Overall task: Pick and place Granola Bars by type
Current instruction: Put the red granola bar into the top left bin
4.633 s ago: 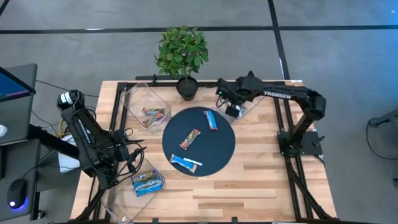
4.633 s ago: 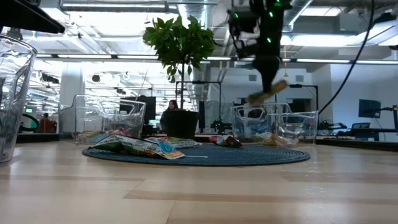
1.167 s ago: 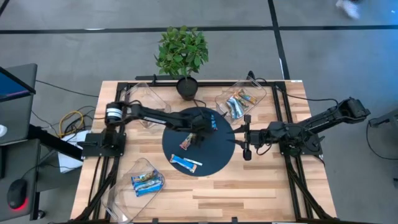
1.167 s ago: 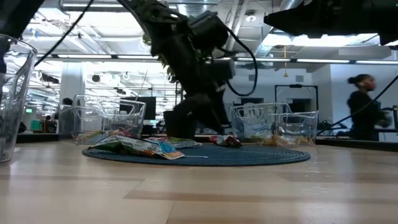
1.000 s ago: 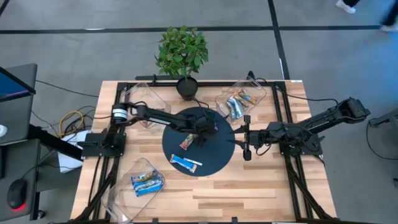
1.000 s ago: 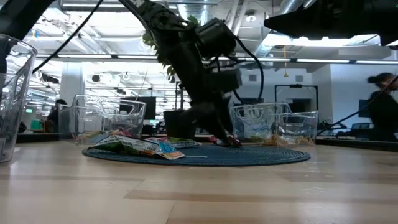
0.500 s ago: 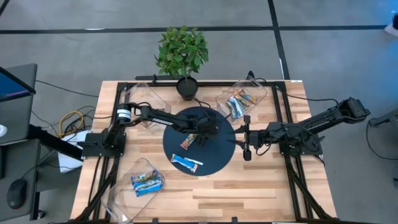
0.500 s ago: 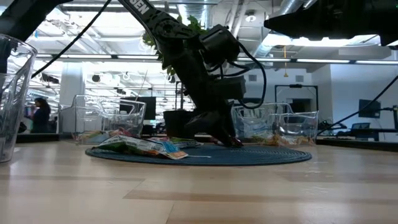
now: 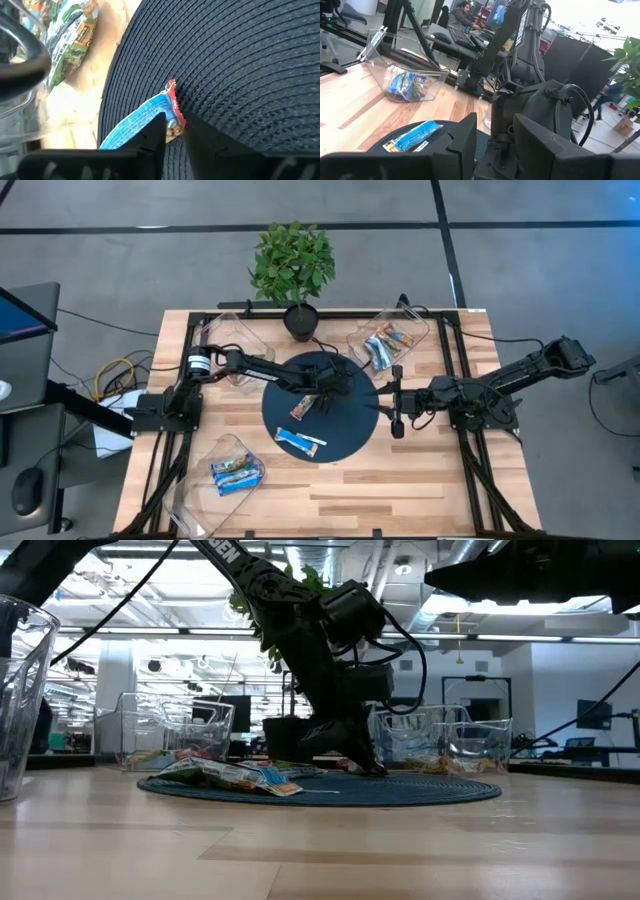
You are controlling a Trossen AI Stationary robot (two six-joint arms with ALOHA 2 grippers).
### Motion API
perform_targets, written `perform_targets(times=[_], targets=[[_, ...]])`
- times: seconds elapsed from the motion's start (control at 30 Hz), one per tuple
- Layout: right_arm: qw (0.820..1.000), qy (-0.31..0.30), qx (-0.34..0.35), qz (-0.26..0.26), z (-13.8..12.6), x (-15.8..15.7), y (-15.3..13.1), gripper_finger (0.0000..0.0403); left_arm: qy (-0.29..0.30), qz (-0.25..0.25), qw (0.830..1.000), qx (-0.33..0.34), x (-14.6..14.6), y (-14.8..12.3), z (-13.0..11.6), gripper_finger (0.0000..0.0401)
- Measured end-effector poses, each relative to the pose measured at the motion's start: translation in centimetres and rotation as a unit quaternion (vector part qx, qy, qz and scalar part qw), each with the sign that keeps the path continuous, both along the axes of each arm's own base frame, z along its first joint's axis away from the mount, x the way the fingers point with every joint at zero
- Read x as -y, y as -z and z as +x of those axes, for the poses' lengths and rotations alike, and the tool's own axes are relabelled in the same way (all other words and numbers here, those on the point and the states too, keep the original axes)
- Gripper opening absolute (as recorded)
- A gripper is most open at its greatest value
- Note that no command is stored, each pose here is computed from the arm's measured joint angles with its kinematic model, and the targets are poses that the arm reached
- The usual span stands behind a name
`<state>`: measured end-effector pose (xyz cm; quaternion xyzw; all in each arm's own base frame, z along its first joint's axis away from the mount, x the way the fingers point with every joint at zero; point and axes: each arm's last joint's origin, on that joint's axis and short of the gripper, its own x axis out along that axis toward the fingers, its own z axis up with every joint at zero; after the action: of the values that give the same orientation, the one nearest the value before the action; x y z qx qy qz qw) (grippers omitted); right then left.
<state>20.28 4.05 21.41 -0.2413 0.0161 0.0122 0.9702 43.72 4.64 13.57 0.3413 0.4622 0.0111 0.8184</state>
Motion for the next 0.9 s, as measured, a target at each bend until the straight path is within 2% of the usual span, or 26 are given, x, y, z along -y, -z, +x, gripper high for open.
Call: perform_targets(times=[0.2,0.33,0.7,0.9], targets=[[1.0,0.0,0.0,0.0,0.0,0.0,0.0,0.0122,-0.014,0.016,1.0,-0.001,-0.1,0.0,0.0,0.0006],[1.0,0.0,-0.002,0.0,0.0,0.0,0.0,0.0122,-0.019,0.021,1.0,-0.002,-0.1,0.0,0.0,0.0001],[1.0,0.0,-0.006,0.003,0.0,0.0,0.1,0.0122,-0.036,0.096,0.995,-0.013,1.5,-0.2,0.0,0.0],[1.0,0.0,-0.011,0.003,0.0,0.0,0.2,0.0122,-0.038,0.114,0.993,0.001,2.8,-2.8,-0.6,0.0]])
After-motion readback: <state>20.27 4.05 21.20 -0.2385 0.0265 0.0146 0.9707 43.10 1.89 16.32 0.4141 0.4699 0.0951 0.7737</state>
